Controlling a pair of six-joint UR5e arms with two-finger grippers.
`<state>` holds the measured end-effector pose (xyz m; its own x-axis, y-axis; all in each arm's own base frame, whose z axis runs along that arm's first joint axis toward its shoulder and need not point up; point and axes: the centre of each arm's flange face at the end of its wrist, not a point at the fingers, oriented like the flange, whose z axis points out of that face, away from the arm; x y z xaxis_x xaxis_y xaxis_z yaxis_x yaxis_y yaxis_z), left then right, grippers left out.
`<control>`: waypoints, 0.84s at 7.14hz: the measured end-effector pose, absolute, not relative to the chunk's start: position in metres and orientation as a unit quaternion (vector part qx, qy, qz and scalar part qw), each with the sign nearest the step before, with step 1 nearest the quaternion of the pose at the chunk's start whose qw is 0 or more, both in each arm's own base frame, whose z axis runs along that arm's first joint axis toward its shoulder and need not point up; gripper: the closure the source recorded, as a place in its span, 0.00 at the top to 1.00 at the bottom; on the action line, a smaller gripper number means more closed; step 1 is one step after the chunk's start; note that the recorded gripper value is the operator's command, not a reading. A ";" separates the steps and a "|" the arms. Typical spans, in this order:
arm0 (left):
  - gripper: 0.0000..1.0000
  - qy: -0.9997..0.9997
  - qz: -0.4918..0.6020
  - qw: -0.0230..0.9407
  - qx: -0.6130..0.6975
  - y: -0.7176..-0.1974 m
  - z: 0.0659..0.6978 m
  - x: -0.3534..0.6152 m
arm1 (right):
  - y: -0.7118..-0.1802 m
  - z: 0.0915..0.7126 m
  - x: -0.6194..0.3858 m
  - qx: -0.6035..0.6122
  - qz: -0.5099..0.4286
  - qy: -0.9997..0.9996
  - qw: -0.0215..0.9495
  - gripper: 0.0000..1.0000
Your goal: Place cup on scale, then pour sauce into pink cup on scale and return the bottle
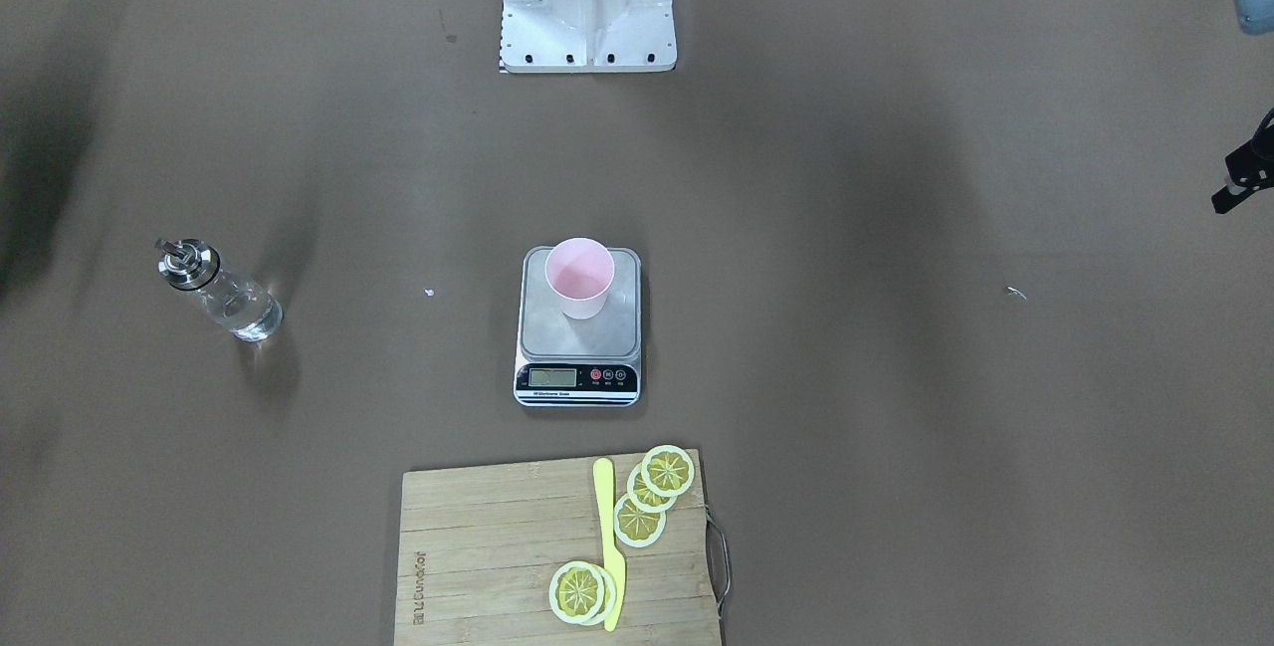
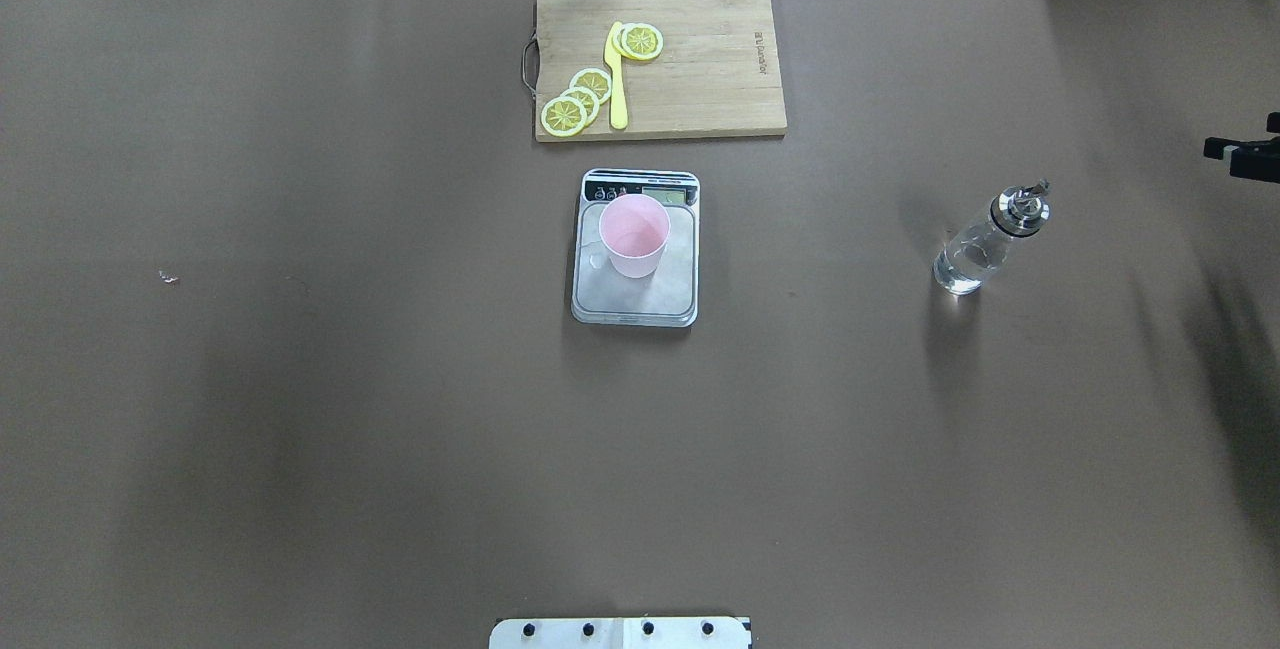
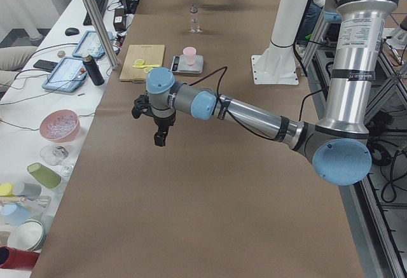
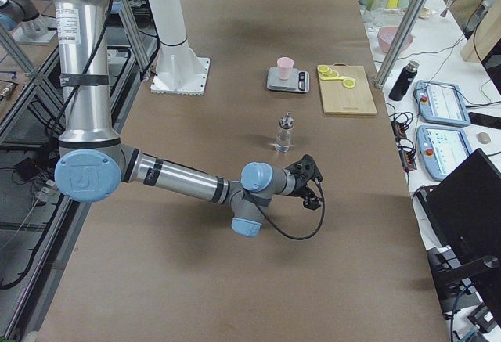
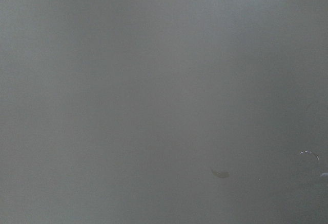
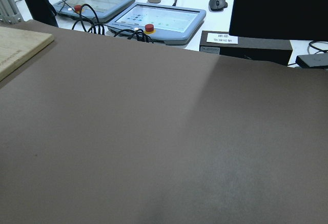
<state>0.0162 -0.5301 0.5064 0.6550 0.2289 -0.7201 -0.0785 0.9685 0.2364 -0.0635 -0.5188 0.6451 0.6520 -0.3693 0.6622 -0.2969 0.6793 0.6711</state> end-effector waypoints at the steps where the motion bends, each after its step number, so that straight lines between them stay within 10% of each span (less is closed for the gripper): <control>1: 0.98 0.403 0.085 0.907 0.088 -0.535 0.527 0.003 | -0.542 0.633 -0.051 0.377 -0.028 -0.417 0.827 1.00; 6: 0.98 0.395 0.055 0.916 0.056 -0.538 0.612 -0.056 | -0.589 0.624 -0.010 0.218 0.004 -0.421 0.881 1.00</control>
<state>-0.0560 -0.5385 0.6117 0.6826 0.1451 -0.7163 -0.0565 0.9876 0.1462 -0.0100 -0.5891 0.6237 0.6462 -0.1762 0.7426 -0.1907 0.9048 0.3807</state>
